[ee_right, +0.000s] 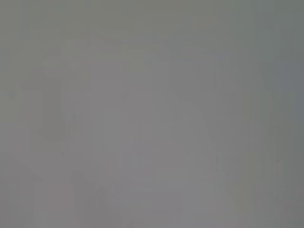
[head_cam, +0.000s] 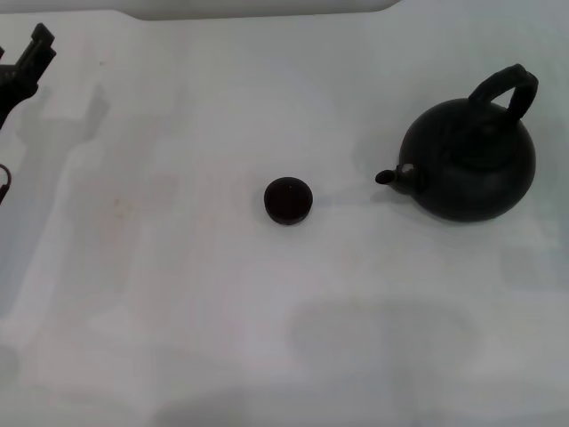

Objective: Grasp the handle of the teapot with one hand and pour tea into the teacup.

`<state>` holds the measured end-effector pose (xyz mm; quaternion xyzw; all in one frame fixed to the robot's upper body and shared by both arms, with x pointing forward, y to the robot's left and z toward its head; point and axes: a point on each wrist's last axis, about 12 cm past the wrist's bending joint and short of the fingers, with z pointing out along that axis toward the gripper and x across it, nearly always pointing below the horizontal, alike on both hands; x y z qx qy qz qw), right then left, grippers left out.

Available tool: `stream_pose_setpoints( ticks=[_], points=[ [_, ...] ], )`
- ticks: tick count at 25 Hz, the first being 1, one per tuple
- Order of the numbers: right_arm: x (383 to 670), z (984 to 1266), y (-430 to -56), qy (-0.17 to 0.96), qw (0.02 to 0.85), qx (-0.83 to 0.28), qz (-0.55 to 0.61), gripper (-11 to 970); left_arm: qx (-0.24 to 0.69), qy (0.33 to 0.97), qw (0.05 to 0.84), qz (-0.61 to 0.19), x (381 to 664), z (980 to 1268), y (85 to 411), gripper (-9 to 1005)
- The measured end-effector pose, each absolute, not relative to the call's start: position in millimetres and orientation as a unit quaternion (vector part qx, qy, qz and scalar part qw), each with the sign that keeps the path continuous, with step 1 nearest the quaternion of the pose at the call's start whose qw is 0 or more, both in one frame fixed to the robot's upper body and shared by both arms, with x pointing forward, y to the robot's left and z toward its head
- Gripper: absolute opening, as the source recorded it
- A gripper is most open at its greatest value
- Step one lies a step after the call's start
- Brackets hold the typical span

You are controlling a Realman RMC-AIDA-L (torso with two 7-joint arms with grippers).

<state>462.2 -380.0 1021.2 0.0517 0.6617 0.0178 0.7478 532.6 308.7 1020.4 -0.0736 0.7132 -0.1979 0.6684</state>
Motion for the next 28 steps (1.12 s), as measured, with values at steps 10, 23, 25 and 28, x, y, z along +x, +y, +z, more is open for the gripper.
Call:
stream_pose_setpoints(
  ticks=[10, 23, 25, 28],
  points=[
    [460.3, 1016.1, -379.6, 0.674, 0.736, 0.062, 0.023, 871, -0.084, 0.704, 0.675, -0.203, 543.0, 1026.8, 306.1, 882],
    [463.2, 1014.3, -381.1, 0.682, 0.728, 0.064, 0.019, 871, -0.088, 0.703, 0.677, -0.2, 545.3, 1028.2, 306.9, 882],
    [465.5, 1014.2, -381.3, 0.686, 0.725, 0.054, 0.011, 871, -0.088, 0.703, 0.677, -0.2, 545.3, 1028.1, 306.8, 883],
    [466.7, 1014.5, -380.8, 0.687, 0.725, 0.042, 0.001, 871, -0.085, 0.705, 0.675, -0.2, 545.0, 1027.3, 305.5, 882]
  ],
)
